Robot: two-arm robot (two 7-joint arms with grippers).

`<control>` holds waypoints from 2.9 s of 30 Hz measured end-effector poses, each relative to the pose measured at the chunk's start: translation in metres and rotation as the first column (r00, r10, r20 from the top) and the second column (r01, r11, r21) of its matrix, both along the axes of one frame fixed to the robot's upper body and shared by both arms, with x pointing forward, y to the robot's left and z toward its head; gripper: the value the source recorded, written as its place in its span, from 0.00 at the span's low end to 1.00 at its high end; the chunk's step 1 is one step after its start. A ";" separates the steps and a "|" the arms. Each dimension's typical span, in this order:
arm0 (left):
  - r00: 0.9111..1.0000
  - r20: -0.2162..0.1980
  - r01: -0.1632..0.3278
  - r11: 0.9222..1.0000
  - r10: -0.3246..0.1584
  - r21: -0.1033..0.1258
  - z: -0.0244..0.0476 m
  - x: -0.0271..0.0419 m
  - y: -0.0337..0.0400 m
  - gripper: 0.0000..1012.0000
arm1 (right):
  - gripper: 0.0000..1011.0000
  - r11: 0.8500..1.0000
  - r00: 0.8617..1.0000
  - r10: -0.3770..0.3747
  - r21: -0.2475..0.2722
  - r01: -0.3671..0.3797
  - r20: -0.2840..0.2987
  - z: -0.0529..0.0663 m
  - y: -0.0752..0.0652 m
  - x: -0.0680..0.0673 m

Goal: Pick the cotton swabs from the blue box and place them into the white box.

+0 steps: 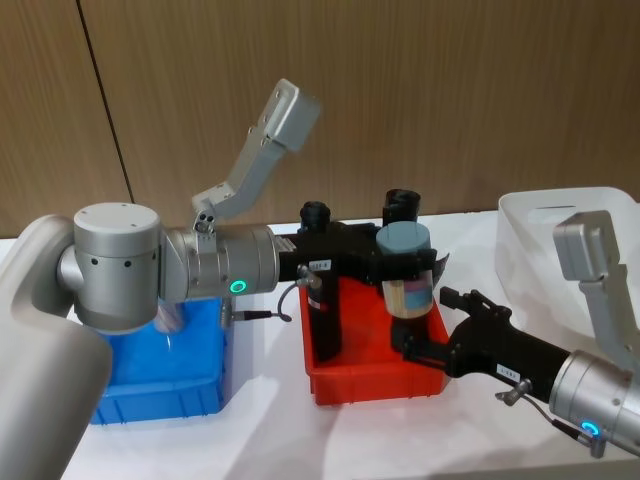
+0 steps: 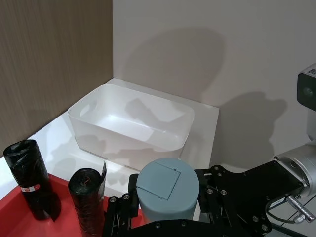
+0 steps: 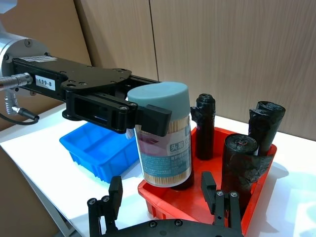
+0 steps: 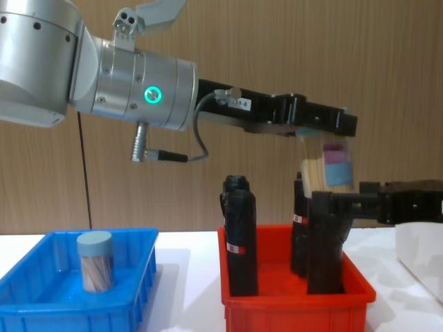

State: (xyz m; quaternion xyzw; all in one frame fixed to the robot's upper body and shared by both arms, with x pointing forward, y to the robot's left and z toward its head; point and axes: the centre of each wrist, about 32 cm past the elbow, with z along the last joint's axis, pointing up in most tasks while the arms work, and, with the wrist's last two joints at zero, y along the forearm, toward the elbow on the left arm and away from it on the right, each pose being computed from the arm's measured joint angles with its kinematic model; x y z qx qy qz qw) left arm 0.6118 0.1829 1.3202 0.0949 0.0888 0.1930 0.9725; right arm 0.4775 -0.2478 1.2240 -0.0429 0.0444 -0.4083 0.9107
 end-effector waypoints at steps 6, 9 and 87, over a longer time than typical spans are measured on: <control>1.000 0.000 0.000 1.000 0.000 0.000 0.0000 0.0000 0.0000 0.66 | 0.99 1.000 1.000 0.004 0.000 -0.004 0.002 0.001 0.002 0.001; 1.000 0.000 0.000 1.000 0.000 0.000 0.0000 0.0000 0.0000 0.66 | 0.99 1.000 1.000 0.006 -0.001 -0.006 0.004 0.002 0.003 0.001; 1.000 0.002 -0.002 1.000 0.002 -0.002 0.0003 0.0001 0.0005 0.66 | 0.67 1.000 1.000 -0.014 0.011 0.015 -0.022 0.014 0.014 0.030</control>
